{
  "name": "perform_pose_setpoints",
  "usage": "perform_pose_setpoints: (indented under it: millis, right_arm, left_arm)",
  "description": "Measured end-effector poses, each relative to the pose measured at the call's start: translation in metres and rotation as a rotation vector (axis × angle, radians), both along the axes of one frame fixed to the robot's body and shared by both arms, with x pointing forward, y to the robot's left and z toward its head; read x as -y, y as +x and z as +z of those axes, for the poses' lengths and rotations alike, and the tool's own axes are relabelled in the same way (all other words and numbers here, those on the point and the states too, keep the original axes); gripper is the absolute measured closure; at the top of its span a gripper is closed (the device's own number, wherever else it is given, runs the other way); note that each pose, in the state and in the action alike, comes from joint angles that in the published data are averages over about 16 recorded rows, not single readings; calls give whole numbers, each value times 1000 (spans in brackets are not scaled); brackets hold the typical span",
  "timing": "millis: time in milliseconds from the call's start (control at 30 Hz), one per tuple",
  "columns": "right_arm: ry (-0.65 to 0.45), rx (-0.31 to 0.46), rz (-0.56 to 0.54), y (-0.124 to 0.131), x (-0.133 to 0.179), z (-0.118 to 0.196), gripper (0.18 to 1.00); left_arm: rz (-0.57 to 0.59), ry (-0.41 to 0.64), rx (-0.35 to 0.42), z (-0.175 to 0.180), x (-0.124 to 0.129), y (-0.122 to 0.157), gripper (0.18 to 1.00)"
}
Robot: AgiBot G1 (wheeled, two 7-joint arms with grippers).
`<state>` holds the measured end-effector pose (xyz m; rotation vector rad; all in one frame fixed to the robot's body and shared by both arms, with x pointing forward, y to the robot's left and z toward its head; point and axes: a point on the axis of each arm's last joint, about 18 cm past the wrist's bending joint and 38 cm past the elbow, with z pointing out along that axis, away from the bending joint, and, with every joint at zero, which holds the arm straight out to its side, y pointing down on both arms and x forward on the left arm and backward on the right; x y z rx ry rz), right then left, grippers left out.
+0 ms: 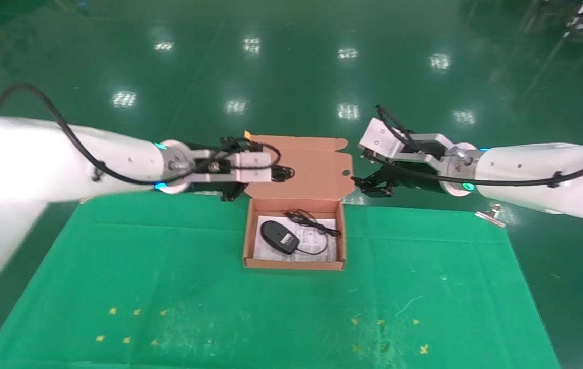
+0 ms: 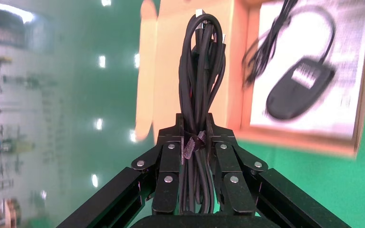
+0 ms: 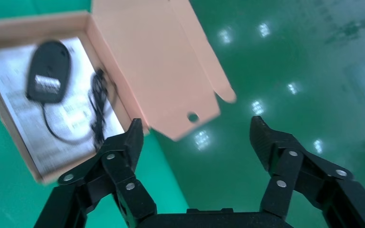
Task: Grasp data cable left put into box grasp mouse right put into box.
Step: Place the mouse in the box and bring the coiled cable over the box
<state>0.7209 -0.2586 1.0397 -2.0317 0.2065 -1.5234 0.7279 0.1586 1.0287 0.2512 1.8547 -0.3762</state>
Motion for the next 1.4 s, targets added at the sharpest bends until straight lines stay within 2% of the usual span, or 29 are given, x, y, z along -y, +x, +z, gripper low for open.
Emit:
perform_pose_setpoints:
  millis: [233,467,933,1233,1400]
  right_arm:
    - [-15,9,-44,-22,27,6,308]
    - [-18,14,-70,-40,39,8,222]
    - [-27,34,-88,-57,41,7,178]
    - [-28,40,-87,-57,40,7,178]
    - [-28,63,-80,-57,38,14,178]
  left_arm:
    - [-65,21,3,-30,34,10,926]
    - [-87,38,-5,-56,46,17,926]
    - [-80,25,-33,-78,51,23,925]
    - [-80,21,-33,-78,50,23,901]
    - [-78,3,-10,-64,45,22,864]
